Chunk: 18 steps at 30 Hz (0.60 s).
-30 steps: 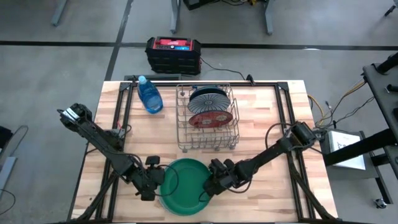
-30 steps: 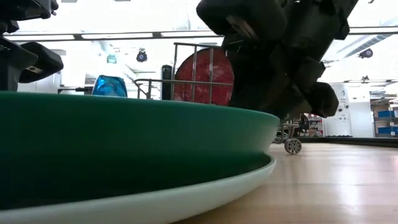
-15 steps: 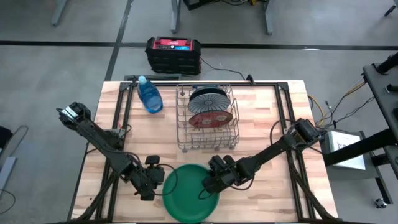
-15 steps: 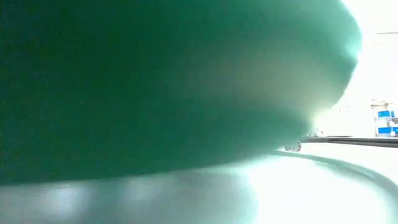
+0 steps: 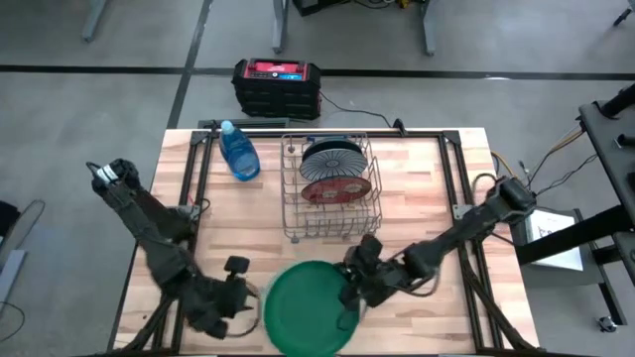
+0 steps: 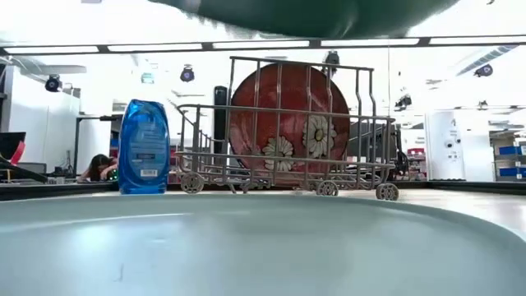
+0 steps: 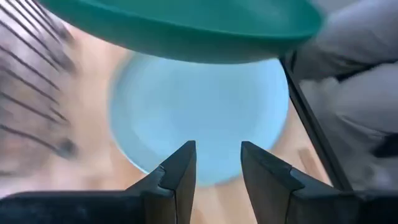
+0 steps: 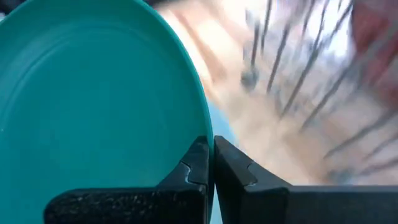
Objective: Sort dishes
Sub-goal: Put the green plate into the gray dishwasher rack
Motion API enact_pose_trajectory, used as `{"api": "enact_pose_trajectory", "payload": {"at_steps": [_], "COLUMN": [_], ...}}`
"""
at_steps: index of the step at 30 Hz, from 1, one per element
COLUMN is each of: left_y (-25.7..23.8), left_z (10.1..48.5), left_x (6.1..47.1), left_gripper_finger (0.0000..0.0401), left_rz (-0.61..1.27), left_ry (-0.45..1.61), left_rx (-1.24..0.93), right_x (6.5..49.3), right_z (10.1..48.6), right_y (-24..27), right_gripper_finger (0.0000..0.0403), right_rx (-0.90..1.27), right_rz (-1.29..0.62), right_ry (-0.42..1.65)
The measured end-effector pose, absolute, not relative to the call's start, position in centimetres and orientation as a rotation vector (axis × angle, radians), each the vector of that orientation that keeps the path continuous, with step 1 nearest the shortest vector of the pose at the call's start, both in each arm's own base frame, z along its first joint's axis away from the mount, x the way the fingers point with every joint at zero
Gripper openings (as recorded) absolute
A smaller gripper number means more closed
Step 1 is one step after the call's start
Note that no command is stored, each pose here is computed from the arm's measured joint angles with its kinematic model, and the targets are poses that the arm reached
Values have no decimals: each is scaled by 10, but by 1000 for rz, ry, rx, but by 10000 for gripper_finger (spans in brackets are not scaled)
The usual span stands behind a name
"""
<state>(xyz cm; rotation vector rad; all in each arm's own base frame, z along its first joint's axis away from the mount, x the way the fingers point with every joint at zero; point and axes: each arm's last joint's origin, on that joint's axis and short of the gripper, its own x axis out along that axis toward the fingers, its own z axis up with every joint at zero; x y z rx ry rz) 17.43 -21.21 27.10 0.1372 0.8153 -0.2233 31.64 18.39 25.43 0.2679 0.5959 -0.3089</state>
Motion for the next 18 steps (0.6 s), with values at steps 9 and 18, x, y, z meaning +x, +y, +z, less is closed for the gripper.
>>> {"api": "enact_pose_trajectory", "payload": {"at_steps": [9, 18], "left_y": [-235, -234], "left_z": [330, 332], "left_x": [145, 143], "left_gripper_finger": [116, 116], "left_rz": [-119, -120], "left_ry": [517, 509], "left_rx": [443, 561], "right_x": [274, 253], "right_z": [344, 420], "right_y": [162, 109], "right_gripper_finger": [0, 0], "right_rx": [-210, -724], "right_rz": [-382, -479], "right_ry": [360, 237]}}
